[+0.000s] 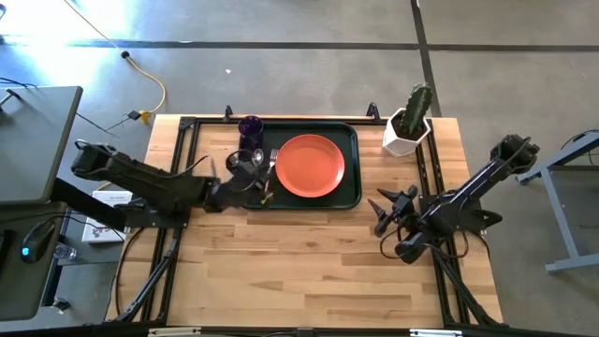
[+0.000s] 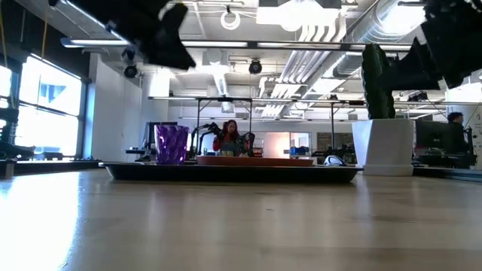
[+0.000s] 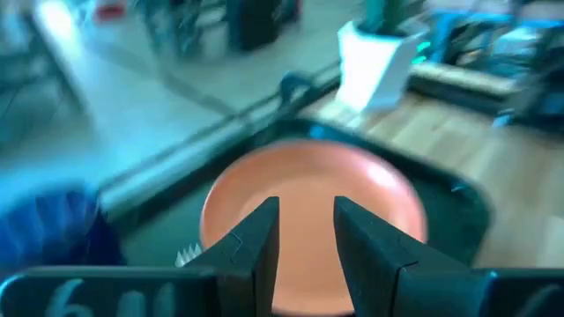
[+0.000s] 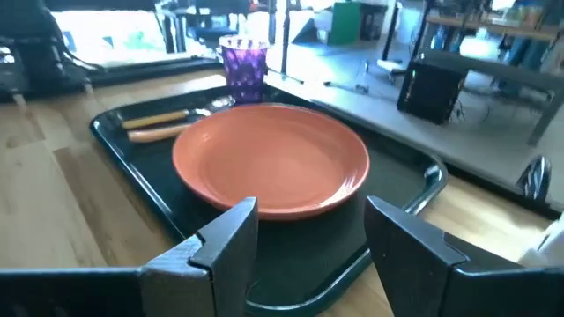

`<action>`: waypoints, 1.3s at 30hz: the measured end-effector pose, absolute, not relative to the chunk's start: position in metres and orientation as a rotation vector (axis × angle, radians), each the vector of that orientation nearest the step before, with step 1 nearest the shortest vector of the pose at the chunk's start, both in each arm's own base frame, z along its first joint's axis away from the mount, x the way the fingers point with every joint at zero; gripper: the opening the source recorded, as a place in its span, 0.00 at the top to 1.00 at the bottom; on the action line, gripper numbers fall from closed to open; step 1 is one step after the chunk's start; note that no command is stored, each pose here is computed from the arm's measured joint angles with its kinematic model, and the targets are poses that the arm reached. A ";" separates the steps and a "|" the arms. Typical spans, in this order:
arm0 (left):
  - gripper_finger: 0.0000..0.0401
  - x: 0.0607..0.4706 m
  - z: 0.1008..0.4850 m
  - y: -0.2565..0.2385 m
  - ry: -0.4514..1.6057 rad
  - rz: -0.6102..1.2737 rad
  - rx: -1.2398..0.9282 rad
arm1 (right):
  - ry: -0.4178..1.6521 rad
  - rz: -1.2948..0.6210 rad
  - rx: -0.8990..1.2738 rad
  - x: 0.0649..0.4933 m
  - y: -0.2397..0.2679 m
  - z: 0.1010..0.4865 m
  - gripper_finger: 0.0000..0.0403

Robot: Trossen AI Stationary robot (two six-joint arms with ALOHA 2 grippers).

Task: Pick and place plate/cup/fork/spoon on tray
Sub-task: Return to Home Position

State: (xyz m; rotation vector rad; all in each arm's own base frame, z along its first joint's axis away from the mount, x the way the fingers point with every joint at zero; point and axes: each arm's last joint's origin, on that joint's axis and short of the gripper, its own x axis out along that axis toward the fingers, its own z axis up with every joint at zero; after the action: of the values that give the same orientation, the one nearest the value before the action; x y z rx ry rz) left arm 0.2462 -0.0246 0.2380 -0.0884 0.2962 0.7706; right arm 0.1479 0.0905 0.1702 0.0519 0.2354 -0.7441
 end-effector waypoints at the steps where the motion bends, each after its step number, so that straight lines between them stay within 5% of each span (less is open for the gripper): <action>1: 0.76 0.245 0.244 -0.029 0.278 0.742 -0.055 | 0.245 -0.743 0.057 0.149 0.089 0.168 0.50; 6: 0.80 0.241 0.265 -0.039 0.175 0.560 0.010 | 0.270 -0.640 0.089 0.167 0.094 0.175 0.51; 13: 0.87 0.243 0.260 -0.038 -0.123 0.116 0.051 | 0.105 -0.202 0.005 0.206 0.092 0.220 0.51; 20: 0.91 0.232 0.272 -0.018 -0.183 0.284 0.048 | -0.049 -0.202 -0.020 0.212 0.049 0.248 0.51; 27: 0.95 0.184 0.302 -0.001 -0.202 0.297 0.112 | -0.099 -0.177 0.019 0.173 0.008 0.277 0.51; 39: 1.00 0.143 0.249 0.012 -0.206 0.271 0.093 | 0.039 -0.014 0.115 0.114 0.002 0.273 0.51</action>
State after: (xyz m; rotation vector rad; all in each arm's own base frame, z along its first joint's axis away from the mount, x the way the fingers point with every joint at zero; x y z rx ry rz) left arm 0.1430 0.0120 0.2492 0.0932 -0.2060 0.2708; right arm 0.1136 0.0019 0.2734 0.1151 0.0387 -0.0145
